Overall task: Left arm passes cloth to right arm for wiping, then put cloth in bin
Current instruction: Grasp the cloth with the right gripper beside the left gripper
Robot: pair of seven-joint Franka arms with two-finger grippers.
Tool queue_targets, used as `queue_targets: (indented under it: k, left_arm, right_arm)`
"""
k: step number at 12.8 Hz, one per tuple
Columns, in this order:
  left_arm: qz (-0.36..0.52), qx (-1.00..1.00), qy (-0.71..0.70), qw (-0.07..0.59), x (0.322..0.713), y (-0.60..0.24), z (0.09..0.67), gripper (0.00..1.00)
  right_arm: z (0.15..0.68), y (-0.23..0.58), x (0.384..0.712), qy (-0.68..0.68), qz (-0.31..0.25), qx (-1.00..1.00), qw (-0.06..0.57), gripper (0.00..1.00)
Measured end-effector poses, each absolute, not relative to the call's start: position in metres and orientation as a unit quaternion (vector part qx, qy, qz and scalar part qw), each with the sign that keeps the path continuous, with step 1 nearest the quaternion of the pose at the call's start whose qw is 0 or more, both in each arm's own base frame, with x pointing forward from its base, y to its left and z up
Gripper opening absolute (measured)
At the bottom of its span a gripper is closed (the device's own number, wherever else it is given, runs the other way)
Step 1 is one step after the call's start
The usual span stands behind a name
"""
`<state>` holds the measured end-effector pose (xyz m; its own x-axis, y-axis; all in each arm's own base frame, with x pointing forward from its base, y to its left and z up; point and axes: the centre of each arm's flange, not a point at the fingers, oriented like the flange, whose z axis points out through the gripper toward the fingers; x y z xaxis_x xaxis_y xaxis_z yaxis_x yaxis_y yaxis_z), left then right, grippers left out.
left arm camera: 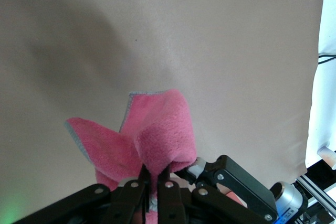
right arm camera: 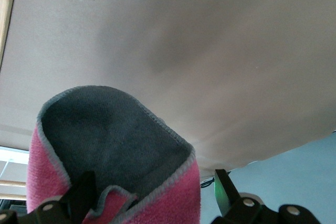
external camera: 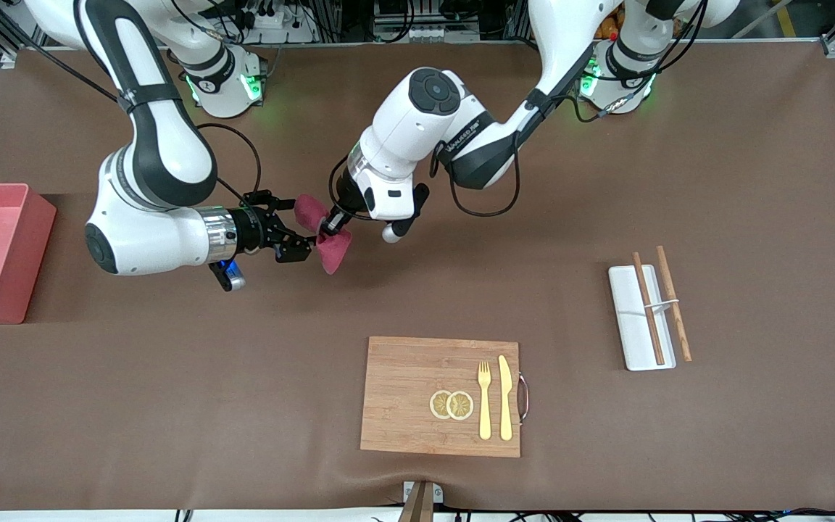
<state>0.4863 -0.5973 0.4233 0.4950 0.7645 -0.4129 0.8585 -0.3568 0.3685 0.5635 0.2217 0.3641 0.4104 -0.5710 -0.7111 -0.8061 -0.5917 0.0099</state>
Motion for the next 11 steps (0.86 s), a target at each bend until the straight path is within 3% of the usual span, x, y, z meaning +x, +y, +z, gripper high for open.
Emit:
queue_targets:
  k: [2, 9, 10, 11]
  left_arm:
    - [-0.085, 0.819, 0.495, 0.276, 0.486, -0.597, 0.423, 0.07]
    - [-0.085, 0.819, 0.495, 0.276, 0.486, -0.598, 0.424, 0.07]
    - [-0.085, 0.819, 0.495, 0.277, 0.486, -0.598, 0.424, 0.07]
    - [-0.085, 0.819, 0.495, 0.277, 0.486, -0.598, 0.424, 0.07]
  right_arm:
    - [0.363, 0.224, 0.562, 0.399, 0.342, -0.834, 0.169, 0.94]
    - [0.361, 0.232, 0.555, 0.372, 0.342, -0.848, 0.161, 0.09]
    - [0.361, 0.232, 0.555, 0.371, 0.342, -0.848, 0.161, 0.02]
    - [0.361, 0.232, 0.555, 0.370, 0.342, -0.849, 0.162, 0.02]
